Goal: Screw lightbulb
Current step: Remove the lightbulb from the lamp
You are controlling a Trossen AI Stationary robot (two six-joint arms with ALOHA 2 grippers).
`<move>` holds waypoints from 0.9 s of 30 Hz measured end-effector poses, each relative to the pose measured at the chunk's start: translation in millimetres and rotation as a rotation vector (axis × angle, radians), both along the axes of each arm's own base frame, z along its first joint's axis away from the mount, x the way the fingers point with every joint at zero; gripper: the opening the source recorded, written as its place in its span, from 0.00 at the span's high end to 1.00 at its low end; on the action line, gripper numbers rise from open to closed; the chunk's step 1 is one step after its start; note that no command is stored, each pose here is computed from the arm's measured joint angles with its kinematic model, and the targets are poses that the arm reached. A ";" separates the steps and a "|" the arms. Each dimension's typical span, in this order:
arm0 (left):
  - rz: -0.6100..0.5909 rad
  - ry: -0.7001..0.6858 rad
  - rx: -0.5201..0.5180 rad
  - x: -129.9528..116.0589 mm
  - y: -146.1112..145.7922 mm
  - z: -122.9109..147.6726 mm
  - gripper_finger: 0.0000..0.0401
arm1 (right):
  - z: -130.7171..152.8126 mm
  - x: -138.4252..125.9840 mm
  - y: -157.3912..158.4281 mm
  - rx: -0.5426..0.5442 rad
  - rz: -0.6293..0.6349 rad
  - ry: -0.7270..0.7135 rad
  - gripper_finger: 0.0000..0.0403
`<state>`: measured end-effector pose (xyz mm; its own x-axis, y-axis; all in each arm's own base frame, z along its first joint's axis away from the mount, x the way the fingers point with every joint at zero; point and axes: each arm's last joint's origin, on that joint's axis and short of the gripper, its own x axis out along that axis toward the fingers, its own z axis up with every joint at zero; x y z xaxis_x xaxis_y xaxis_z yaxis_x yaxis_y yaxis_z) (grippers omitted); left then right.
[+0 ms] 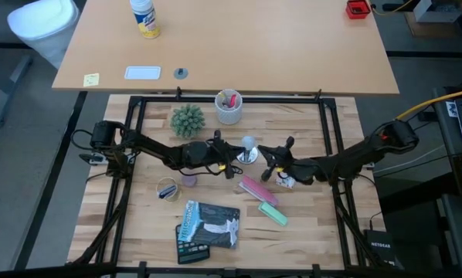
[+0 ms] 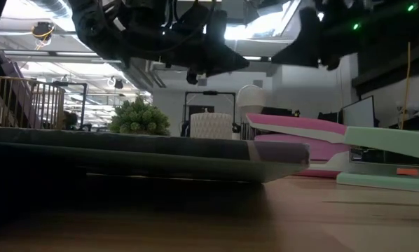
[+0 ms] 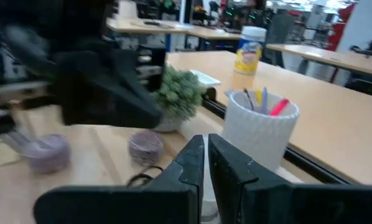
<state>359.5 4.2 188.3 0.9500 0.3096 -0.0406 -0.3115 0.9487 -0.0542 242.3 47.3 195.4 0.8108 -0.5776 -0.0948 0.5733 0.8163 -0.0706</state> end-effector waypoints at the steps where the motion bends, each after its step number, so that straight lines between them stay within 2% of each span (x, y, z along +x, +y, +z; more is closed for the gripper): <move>1: 0.002 -0.012 0.005 0.0 0.9 1.3 1.00 | 3.3 -1.9 2.2 -0.003 0.011 -0.008 0.93; 5: 0.017 -0.071 0.045 -0.1 5.2 8.3 1.00 | 14.8 -8.8 9.0 -0.009 0.049 -0.042 0.93; 10: 0.047 -0.168 0.048 -1.5 15.3 17.7 1.00 | 26.9 -17.2 15.8 -0.044 0.088 -0.061 0.93; 17: 0.101 -0.209 0.047 1.3 35.7 27.1 1.00 | 44.6 -29.2 15.8 -0.089 0.078 -0.093 0.93; 23: 0.145 -0.138 0.056 9.7 53.3 33.0 1.00 | 37.8 -25.7 11.1 -0.088 0.078 -0.048 0.93; 27: 0.166 -0.029 0.043 10.1 62.2 24.0 1.00 | 18.3 -19.7 3.9 -0.016 0.087 0.045 0.93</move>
